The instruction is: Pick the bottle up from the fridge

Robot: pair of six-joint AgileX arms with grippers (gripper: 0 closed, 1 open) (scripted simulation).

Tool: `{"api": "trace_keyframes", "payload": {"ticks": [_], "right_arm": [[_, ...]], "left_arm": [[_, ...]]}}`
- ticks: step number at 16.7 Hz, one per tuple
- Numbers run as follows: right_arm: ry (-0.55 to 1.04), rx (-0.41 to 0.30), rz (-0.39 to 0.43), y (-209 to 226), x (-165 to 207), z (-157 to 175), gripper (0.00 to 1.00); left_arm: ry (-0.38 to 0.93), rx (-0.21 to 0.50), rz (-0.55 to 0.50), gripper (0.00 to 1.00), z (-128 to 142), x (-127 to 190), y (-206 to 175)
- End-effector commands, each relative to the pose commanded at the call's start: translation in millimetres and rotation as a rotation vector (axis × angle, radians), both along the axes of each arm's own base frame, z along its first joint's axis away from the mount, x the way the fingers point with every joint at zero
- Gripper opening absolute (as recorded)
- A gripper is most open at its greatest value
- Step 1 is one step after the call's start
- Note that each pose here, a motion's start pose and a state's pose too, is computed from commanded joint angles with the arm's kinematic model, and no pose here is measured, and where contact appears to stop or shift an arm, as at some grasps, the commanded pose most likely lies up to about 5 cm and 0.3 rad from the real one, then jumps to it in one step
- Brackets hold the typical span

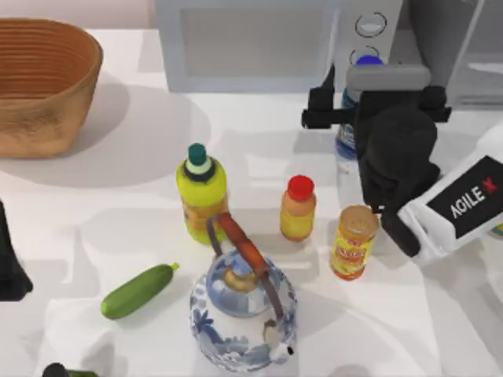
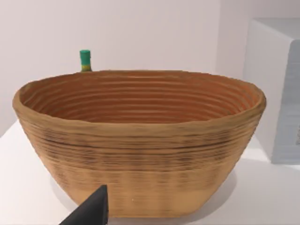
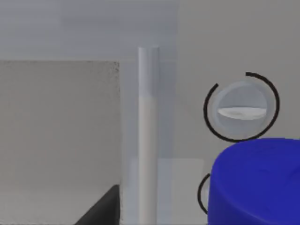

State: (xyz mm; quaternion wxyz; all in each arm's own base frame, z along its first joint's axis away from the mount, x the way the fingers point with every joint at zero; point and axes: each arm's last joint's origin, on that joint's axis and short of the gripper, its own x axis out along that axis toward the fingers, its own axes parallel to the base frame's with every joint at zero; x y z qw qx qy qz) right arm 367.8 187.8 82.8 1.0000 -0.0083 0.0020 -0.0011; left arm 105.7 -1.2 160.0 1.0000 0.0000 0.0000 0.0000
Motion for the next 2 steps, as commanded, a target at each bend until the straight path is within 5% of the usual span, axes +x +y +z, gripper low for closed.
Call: {"api": "trace_keyframes", "payload": {"ticks": [2], "right_arm": [[0.0,0.0,0.0,0.0,0.0,0.0,1.0]], "left_arm": [[0.0,0.0,0.0,1.0,0.0,0.0,0.0]]}}
